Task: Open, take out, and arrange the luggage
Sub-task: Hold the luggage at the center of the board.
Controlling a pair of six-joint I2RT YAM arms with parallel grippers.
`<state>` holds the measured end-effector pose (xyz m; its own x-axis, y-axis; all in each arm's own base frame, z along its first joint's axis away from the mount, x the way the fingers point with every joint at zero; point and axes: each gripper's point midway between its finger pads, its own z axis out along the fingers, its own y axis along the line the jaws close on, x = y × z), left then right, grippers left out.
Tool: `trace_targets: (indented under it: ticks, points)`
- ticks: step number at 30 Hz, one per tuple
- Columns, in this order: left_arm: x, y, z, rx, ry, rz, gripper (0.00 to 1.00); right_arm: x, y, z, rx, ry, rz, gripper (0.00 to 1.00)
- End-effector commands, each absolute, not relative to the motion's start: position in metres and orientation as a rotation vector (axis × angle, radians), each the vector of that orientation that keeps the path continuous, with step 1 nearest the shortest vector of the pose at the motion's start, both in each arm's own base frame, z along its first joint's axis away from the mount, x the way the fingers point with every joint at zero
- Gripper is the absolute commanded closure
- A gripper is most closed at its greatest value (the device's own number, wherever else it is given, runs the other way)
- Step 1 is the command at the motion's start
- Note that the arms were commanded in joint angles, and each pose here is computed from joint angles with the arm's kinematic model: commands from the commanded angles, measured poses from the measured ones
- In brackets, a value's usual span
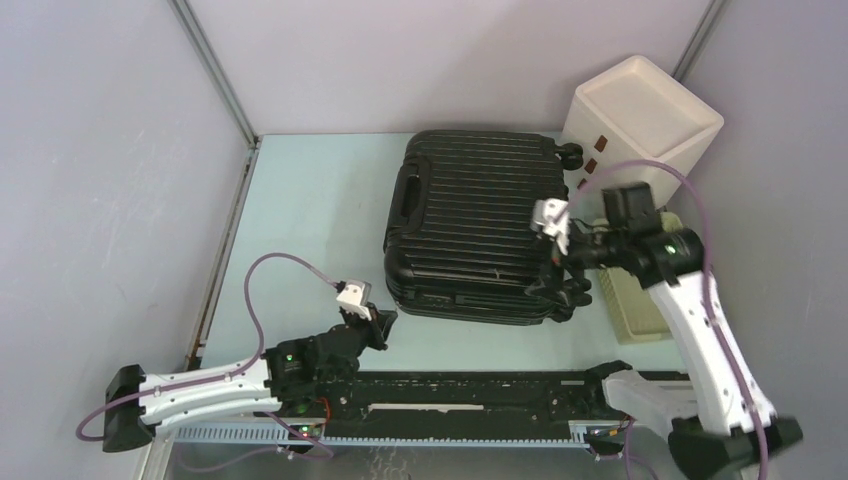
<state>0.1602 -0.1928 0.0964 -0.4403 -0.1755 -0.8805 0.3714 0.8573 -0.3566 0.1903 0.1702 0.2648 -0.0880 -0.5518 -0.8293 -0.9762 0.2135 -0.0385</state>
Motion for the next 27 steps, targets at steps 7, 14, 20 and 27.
trace_targets:
  ticks: [7,14,20,27]
  points:
    - [0.166,-0.182,0.107,0.24,1.893,-0.514,1.0,0.152,0.105,0.264,-1.229,1.775,0.719,0.0]
    - [0.164,-0.184,0.121,0.284,1.836,-0.557,1.0,0.162,0.094,0.28,-1.116,1.652,0.636,0.0]
    - [0.163,-0.186,0.117,0.288,1.835,-0.568,1.0,0.163,0.105,0.277,-1.114,1.585,0.714,0.0]
    - [0.163,-0.19,0.116,0.309,1.841,-0.574,1.0,0.156,0.09,0.25,-1.284,1.732,0.612,0.0]
